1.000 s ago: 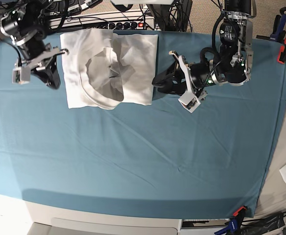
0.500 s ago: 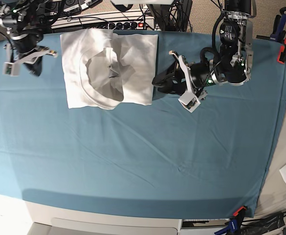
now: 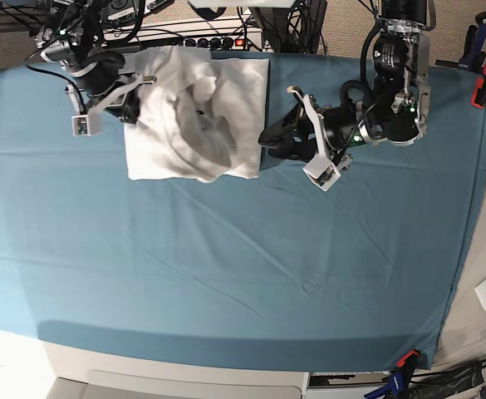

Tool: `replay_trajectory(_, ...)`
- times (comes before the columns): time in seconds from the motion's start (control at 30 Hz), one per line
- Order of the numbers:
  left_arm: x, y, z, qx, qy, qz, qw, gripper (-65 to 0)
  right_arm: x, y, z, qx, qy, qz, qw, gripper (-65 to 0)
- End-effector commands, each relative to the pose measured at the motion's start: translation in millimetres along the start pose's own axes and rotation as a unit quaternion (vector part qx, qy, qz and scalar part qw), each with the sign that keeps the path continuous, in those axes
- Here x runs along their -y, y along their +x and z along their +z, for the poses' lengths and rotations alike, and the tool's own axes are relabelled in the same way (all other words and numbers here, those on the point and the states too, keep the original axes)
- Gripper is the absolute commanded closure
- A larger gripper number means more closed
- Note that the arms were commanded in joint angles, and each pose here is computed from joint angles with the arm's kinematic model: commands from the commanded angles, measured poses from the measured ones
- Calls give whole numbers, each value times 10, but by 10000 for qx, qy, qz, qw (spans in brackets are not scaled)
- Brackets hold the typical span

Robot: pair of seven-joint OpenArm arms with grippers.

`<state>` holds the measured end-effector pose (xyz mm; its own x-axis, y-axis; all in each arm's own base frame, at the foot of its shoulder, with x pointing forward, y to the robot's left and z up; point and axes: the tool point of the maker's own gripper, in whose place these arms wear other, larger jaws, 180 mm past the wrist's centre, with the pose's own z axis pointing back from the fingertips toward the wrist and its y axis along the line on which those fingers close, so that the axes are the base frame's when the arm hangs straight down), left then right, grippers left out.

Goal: Fold the T-shirt properly

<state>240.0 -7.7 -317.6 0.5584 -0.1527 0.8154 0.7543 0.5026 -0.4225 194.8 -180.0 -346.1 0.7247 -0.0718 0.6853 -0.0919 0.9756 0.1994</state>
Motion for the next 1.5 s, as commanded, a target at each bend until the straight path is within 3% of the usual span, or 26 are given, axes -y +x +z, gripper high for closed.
replay_trajectory(0.0,32,151,18,252,-66,-92,9996,-185,-50,73,24,126,95,70,9999,0)
replay_trajectory(0.27,86,164,21,287,-221,-28,9993,-185,-42,79,20,135,57,115,9998,0)
replay_trajectory(0.5,466,256,89,564,-1258,434,9895,-185,70,140,22,282,-255,172,9991,0)
replay_trajectory(0.6,619,242,139,659,-1497,560,9849,-185,78,166,22,348,-278,138,9989,0)
replay_trajectory(0.77,704,61,159,419,-1308,517,9892,-186,157,246,14,466,-497,45,9977,0)
replay_trajectory(0.9,498,-145,126,74,-578,431,9974,-326,178,280,10,512,-558,79,9971,0)
replay_trajectory(1.0,412,-217,119,-25,-284,646,9975,-350,178,283,11,522,-558,80,9970,0)
replay_trajectory(1.13,537,-246,43,-104,-477,672,9965,-350,178,282,11,522,-558,80,9970,0)
replay_trajectory(1.3,997,-402,-212,-519,-1102,436,9916,-350,178,287,12,533,-558,80,9970,0)
replay_trajectory(1.47,1212,-532,-464,-980,-1039,122,9897,-350,178,287,12,533,-558,80,9970,0)
